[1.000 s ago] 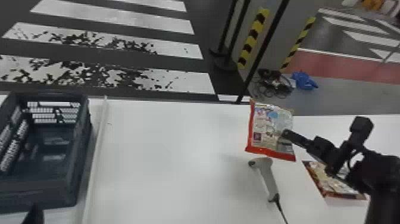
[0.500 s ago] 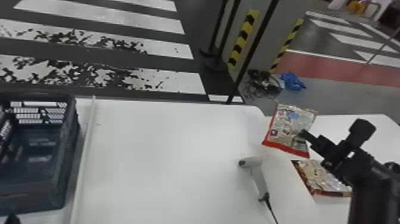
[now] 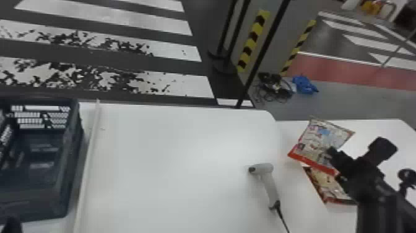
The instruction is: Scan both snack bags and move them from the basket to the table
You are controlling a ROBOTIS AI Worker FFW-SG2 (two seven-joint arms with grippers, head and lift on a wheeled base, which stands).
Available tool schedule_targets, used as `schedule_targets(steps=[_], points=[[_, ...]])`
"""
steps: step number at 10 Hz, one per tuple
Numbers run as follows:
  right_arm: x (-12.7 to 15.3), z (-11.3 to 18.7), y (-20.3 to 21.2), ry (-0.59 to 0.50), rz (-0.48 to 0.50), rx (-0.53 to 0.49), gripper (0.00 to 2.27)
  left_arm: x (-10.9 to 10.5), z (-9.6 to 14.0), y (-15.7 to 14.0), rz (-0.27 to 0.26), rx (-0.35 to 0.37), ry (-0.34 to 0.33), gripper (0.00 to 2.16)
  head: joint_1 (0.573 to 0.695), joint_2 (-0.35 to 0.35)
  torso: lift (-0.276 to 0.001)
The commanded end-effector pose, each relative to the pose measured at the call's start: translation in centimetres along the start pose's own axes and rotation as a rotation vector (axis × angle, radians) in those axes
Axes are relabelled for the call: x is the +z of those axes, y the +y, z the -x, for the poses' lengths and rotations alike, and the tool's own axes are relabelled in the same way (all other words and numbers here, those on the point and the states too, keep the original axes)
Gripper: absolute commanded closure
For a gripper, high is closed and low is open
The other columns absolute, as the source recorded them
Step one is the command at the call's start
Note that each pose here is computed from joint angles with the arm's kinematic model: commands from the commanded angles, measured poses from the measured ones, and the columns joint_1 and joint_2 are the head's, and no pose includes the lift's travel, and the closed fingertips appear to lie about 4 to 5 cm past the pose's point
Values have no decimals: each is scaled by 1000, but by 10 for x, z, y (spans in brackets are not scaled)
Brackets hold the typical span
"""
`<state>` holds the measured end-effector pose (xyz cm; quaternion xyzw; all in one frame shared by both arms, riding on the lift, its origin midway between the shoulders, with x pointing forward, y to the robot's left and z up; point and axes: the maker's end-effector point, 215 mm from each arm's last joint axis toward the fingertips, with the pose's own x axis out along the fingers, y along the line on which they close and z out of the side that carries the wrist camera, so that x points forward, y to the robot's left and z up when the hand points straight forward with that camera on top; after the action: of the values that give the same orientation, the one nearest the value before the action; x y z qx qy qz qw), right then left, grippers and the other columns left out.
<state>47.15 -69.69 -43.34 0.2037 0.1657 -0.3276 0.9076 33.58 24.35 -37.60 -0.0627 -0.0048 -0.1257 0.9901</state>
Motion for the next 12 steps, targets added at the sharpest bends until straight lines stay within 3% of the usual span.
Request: schedule_targets(steps=[1, 2, 5, 6, 7, 8, 9, 12], points=[[13, -7, -16, -51, -23, -22, 2250, 11, 2, -8, 2, -17, -13, 53, 695, -350, -98], [30, -13, -18, -93, -9, -46, 2250, 13, 3, -10, -1, -24, -13, 53, 695, -350, -98], [44, -20, -49, -173, -18, -192, 2250, 14, 5, -12, -4, -32, -8, 53, 695, -350, -98], [40, -24, -51, -169, -32, -215, 2037, 22, 6, -20, -23, -53, -19, 53, 695, -350, -98], [35, -25, -57, -155, -27, -242, 1565, 24, 6, -23, -38, -57, -24, 53, 695, -350, -98], [31, -25, -55, -141, -9, -264, 400, 26, 5, -20, -23, -47, -28, 53, 695, -350, -98], [23, -25, -57, -119, -16, -276, -1, 27, 4, -20, -23, -44, -32, 53, 695, -350, -98], [-11, -23, -66, -22, -11, -297, 53, 23, 0, -20, -33, -40, -24, 53, 695, -350, -98]])
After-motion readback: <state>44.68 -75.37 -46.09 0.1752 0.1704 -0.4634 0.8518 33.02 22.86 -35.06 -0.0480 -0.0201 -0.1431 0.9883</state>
